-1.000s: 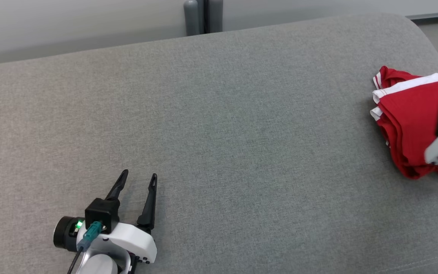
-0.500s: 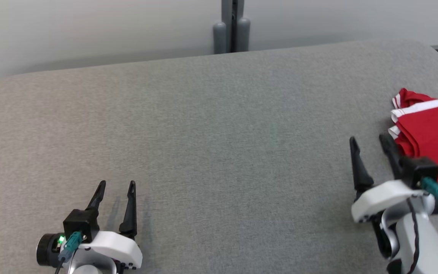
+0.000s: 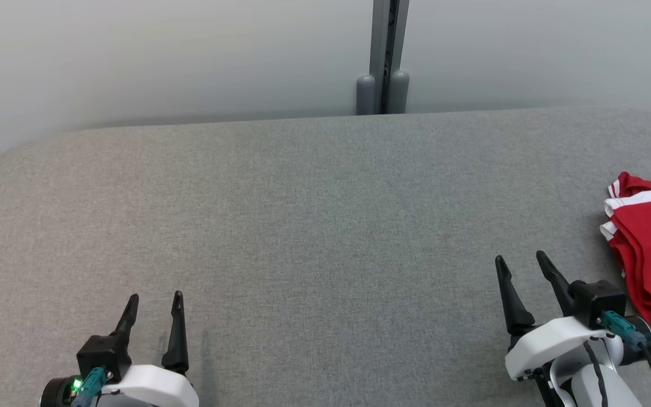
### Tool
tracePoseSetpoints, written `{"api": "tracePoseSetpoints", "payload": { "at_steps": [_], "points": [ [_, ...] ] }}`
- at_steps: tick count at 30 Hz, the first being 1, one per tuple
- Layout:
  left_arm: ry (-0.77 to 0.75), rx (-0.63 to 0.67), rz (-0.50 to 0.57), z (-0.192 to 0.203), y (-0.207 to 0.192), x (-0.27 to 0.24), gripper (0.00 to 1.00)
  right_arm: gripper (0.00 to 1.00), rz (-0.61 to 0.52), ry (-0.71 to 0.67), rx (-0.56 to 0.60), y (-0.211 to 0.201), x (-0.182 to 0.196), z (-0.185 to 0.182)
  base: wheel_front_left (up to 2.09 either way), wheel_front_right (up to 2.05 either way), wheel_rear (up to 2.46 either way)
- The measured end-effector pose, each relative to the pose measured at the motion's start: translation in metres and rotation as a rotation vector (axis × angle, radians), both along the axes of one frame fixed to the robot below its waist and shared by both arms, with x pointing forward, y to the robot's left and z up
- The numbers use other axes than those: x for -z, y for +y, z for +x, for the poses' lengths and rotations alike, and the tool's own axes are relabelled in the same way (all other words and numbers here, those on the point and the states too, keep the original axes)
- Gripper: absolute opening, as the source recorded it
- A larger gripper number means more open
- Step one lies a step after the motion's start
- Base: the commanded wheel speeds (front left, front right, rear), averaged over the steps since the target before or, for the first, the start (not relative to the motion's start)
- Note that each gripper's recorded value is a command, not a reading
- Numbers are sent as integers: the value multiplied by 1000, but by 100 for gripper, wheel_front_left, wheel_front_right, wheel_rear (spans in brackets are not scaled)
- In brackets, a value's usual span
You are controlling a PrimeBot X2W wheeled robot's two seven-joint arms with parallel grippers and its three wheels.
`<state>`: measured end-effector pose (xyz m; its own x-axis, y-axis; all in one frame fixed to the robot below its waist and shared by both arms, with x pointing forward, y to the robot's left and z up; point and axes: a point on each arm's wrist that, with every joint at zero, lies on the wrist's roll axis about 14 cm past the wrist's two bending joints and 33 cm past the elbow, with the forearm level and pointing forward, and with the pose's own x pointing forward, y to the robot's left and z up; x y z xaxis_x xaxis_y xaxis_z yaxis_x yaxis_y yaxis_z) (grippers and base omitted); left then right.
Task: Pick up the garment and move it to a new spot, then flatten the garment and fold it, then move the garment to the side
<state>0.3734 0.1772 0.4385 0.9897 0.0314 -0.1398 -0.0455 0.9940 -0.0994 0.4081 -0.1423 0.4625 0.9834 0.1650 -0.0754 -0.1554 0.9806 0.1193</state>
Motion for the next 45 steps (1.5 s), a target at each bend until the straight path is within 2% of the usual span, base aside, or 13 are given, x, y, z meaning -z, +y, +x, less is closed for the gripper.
{"api": "tracePoseSetpoints", "payload": {
  "at_steps": [15,19,38,45],
  "points": [
    [-27,-36,-7,-14,11,-9,100,100,11,-33,8,-2,-11,-14,0,0,0],
    [-25,-37,-7,-14,11,-8,100,100,46,-23,36,-9,-9,-16,0,0,0],
    [-7,-42,-13,-17,13,-2,100,100,42,42,5,2,11,-22,0,0,0],
    [14,2,-14,-13,-1,5,100,100,41,63,42,-12,18,-27,0,0,0]
  ]
}}
